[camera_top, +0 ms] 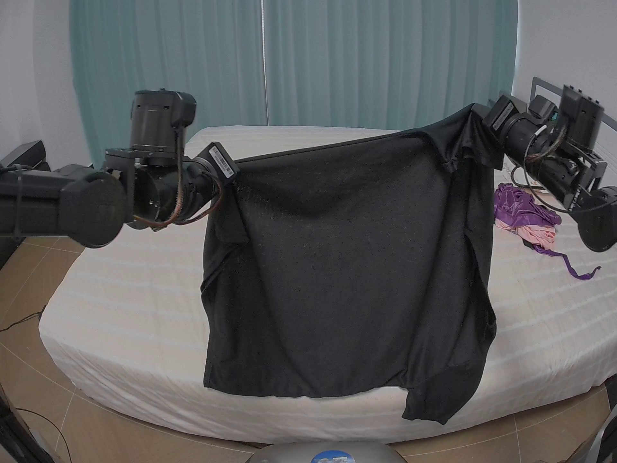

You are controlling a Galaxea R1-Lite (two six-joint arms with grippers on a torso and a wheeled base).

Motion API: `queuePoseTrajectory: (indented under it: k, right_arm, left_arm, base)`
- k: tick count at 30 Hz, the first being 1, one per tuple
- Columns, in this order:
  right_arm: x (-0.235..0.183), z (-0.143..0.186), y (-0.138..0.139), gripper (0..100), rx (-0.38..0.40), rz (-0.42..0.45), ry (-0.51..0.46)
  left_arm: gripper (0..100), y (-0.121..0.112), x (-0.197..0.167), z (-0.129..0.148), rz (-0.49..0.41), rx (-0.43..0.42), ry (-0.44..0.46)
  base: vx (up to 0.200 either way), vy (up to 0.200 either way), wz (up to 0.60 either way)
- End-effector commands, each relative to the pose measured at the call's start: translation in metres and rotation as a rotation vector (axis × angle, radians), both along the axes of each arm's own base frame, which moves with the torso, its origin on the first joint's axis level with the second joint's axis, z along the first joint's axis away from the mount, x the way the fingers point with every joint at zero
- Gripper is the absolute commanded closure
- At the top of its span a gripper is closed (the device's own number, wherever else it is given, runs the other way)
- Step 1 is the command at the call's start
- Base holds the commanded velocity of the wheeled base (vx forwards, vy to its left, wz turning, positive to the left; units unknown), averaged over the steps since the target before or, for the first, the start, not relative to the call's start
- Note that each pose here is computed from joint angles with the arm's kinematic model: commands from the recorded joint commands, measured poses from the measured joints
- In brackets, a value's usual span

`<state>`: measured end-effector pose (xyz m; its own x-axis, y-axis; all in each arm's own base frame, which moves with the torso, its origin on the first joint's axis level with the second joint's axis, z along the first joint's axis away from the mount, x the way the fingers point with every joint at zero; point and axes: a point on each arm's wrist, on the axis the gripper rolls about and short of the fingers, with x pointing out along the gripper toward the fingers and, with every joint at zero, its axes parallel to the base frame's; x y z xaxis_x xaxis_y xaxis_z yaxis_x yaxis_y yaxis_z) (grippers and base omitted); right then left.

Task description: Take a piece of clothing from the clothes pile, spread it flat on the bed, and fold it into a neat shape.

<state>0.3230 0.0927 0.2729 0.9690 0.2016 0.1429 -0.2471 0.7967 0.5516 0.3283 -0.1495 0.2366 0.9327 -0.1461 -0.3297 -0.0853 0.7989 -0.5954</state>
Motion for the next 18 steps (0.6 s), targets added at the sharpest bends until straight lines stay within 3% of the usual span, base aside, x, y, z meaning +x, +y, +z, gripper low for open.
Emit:
queuePoseTrajectory:
  k: [1,3,7,18]
  right_arm:
    - [0.048,-0.042,0.005,100,-0.024,-0.015,0.096]
    - [0.06,-0.064,0.011,100,-0.042,-0.014,0.149]
    - [0.08,-0.101,0.018,100,-0.051,-0.015,0.212]
    - [0.112,-0.206,0.024,100,-0.098,-0.03,0.381]
  left_arm:
    - [100,-0.012,0.044,-0.049,0.01,0.068,0.093]
    - [100,-0.014,0.061,-0.069,0.021,0.088,0.122]
    - [100,-0.022,0.088,-0.113,0.033,0.119,0.193]
    - [100,-0.036,0.128,-0.186,0.056,0.111,0.268]
  base:
    - [0.2,0.0,0.0]
    - [0.2,0.0,0.0]
    - [0.0,0.0,0.0]
    - [0.0,0.0,0.0]
